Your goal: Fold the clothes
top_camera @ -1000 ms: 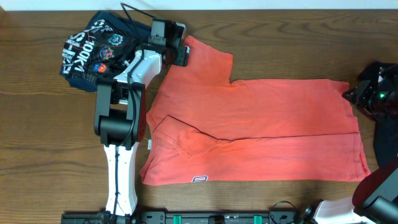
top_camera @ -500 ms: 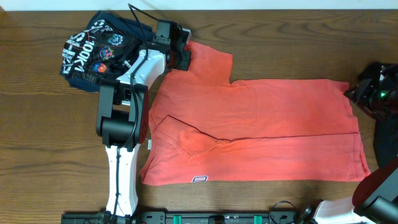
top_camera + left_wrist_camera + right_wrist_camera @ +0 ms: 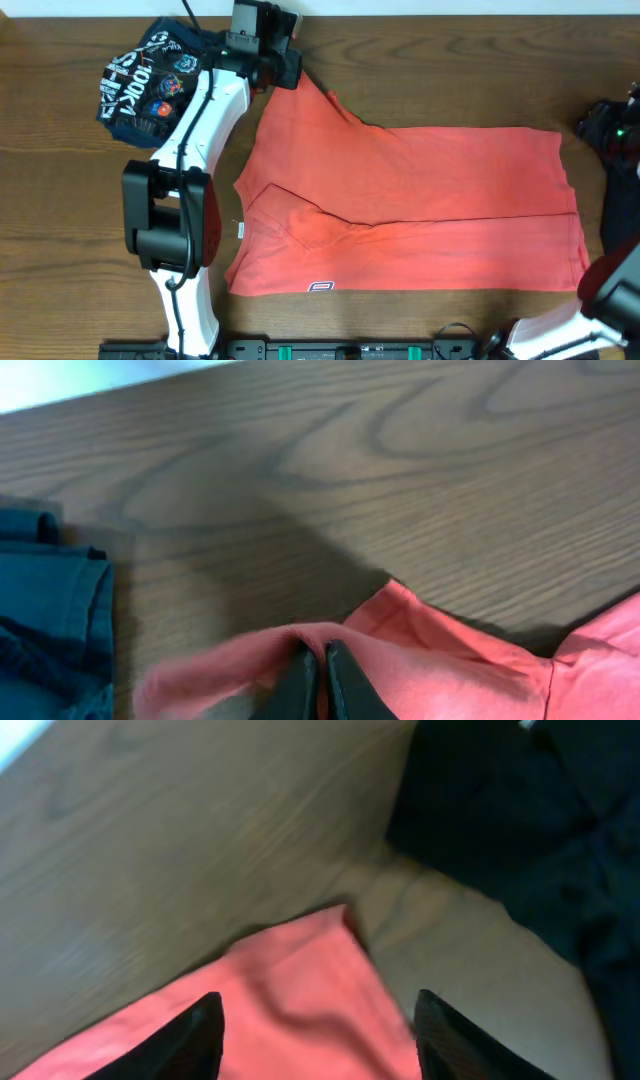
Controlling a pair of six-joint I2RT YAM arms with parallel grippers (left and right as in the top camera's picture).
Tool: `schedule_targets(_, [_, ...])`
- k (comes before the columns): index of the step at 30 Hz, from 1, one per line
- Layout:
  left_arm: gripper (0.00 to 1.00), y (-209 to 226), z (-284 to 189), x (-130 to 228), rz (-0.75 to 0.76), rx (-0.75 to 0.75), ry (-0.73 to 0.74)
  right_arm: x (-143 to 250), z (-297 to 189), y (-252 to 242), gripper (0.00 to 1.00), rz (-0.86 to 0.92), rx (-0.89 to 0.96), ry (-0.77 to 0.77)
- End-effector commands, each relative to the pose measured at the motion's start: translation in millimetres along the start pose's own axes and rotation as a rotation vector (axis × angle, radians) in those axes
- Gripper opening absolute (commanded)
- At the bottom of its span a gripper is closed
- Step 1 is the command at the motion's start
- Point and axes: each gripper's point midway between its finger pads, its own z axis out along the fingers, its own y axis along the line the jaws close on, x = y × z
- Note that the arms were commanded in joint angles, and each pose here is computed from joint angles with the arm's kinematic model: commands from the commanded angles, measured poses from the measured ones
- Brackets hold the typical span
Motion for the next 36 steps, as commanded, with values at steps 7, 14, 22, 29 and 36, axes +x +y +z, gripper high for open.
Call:
schedule_targets(7, [0.06, -0.5, 4.0, 10.3, -0.079, 0.000, 0.041, 19.4, 75.1, -16.5, 0.58, 0.005, -0.010, 0.056])
schedule_targets(14, [0.06, -0.7, 3.7, 14.8, -0.089, 0.000, 0.059, 15.3, 91.2, 5.6, 0.52, -0.001, -0.130, 0.028])
schedule_targets(22, [0.06, -0.8, 3.6, 17.0, -0.091, 0.000, 0.068, 39.1, 112.2, 12.6, 0.39, 0.002, -0.132, 0.097])
schedule_targets(29, [0.06, -1.0, 3.2, 21.9, -0.095, 0.000, 0.087, 20.2, 106.0, 11.0, 0.07, -0.001, -0.143, 0.037])
schedule_targets(36, [0.06, -2.1, -5.6, 17.6, -0.093, -0.002, 0.078, -15.4, 67.6, -1.6, 0.01, 0.012, -0.129, -0.066])
